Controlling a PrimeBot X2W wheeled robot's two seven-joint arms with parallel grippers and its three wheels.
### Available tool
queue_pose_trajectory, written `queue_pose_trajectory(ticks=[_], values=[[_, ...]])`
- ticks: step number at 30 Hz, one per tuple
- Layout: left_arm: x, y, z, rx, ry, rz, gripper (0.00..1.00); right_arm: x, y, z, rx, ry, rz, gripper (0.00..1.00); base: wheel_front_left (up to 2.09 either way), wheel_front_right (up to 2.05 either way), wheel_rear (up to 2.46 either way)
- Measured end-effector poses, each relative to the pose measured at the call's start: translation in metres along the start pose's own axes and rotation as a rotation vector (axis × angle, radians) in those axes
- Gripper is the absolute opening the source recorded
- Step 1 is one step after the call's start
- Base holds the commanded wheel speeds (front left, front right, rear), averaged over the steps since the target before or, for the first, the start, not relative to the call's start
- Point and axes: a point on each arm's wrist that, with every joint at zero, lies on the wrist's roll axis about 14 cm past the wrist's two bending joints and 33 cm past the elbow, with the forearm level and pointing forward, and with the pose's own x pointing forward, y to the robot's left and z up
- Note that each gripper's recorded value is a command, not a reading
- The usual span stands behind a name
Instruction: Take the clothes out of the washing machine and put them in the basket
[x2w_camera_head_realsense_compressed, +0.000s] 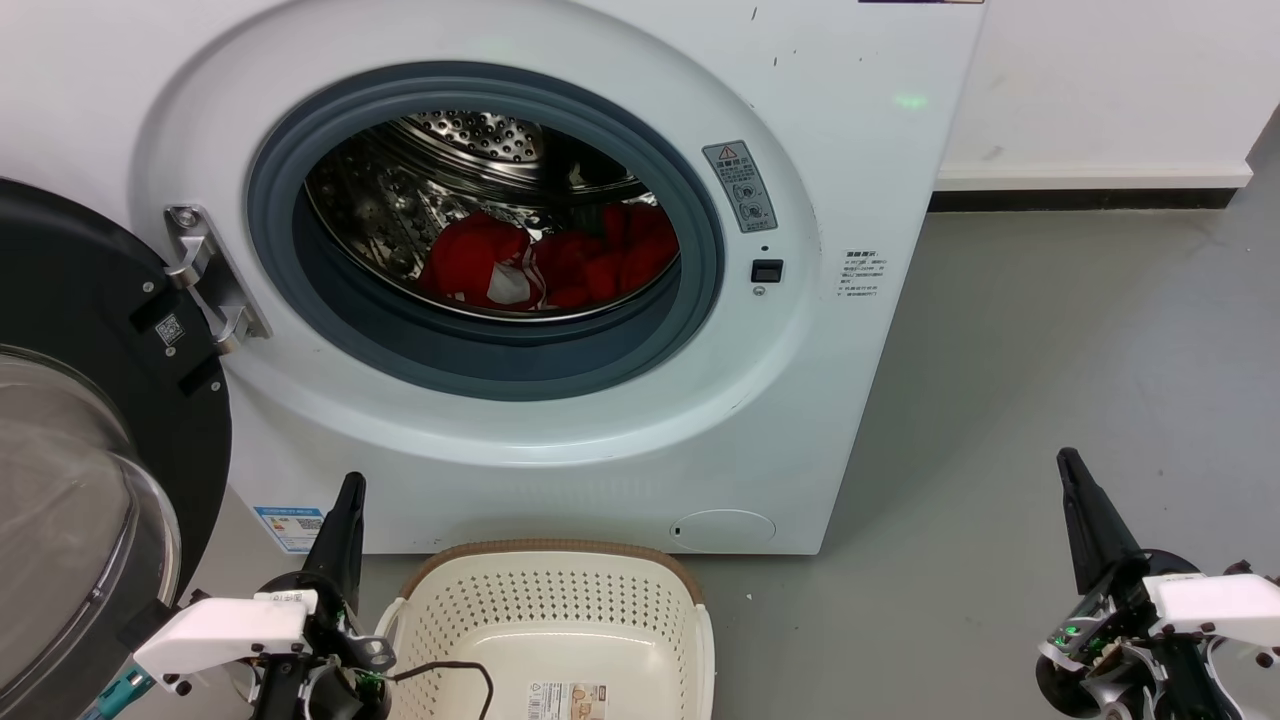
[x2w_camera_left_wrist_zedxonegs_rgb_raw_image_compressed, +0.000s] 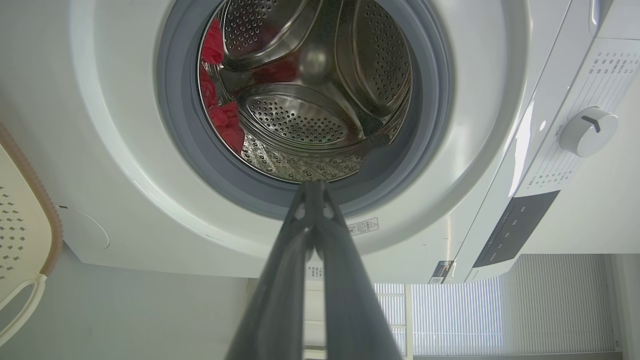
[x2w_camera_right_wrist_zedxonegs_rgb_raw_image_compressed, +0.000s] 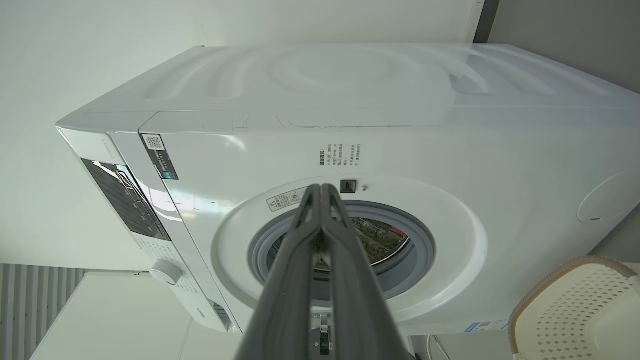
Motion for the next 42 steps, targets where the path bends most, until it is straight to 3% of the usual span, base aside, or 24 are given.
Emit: queue_pose_trajectory(ticks=[6,7,13,26,34,42], values=[[0.0,0.0,0.0,0.0,0.0,0.0,0.0,0.0,0.0,0.0,0.0,0.0,0.0,0.0,0.0,0.0,0.0],[-0.001,0.002,0.0,-0.001,0.0,0.006,1.0,-0.001,-0.002,0.0,0.001,0.0,-0.005,1.0,0.0,0.0,0.0],[-0.015,0.033,-0.001,-0.008,-0.006,0.1,1.0,-0.015,-0.031,0.001,0.005,-0.008,-0.093,1.0,0.0,0.0,0.0],[-0.018,0.034,0.012,0.071,-0.07,0.105,1.0,-0.013,-0.025,0.003,-0.063,-0.043,-0.075,1.0,0.0,0.0,0.0],[-0.019,0.029,0.03,0.173,-0.133,0.101,1.0,-0.016,-0.027,0.011,-0.191,-0.071,-0.089,1.0,0.0,0.0,0.0],[-0.017,0.013,0.044,0.316,-0.185,0.074,1.0,-0.013,-0.013,0.013,-0.414,-0.077,-0.054,1.0,0.0,0.0,0.0]])
